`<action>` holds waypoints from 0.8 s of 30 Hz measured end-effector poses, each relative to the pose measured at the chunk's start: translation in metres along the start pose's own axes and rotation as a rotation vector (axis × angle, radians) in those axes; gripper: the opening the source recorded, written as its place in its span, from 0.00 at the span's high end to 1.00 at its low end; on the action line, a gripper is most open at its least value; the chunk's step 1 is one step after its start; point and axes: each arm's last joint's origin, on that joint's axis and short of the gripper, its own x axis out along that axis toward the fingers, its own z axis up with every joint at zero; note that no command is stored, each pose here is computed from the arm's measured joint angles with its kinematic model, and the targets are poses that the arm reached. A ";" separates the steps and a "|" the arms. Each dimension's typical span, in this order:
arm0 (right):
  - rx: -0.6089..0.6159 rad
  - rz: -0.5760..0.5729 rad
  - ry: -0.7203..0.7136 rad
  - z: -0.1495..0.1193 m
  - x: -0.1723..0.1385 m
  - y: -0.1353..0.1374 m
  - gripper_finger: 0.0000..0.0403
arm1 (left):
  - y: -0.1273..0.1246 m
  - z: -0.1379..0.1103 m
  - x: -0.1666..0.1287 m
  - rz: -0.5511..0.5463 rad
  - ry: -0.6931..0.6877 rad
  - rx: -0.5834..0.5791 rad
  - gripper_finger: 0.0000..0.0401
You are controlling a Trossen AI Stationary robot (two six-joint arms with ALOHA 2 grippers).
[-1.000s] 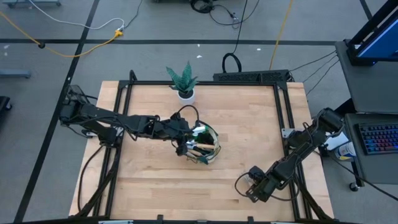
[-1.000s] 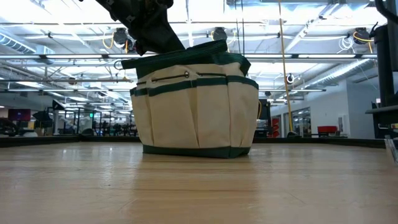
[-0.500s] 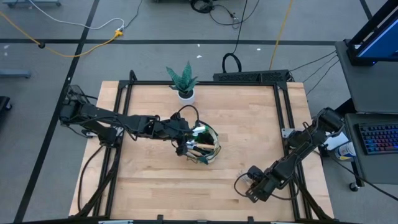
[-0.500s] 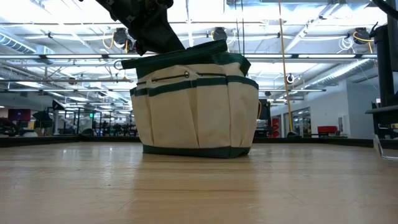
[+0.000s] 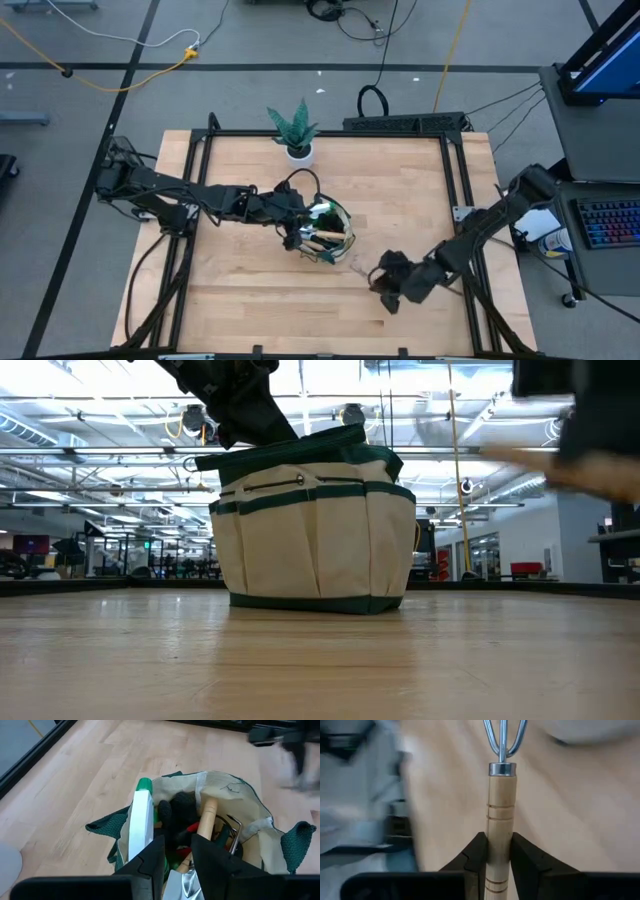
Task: Pick & Place Garden tools in Gardening bag
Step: Put the brown hand rake into the gardening bag
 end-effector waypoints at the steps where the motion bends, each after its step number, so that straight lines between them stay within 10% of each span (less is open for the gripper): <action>1: -0.021 0.040 -0.027 0.005 -0.001 0.003 0.87 | 0.000 0.000 0.000 -0.001 -0.001 0.010 0.75; 17: 0.111 0.219 -0.190 0.083 -0.002 -0.009 0.86 | -0.058 -0.001 -0.006 -0.279 -0.209 0.676 0.75; 24: 0.255 0.214 -0.195 0.099 0.000 -0.021 0.86 | -0.077 -0.009 0.014 -0.125 -0.283 0.866 0.75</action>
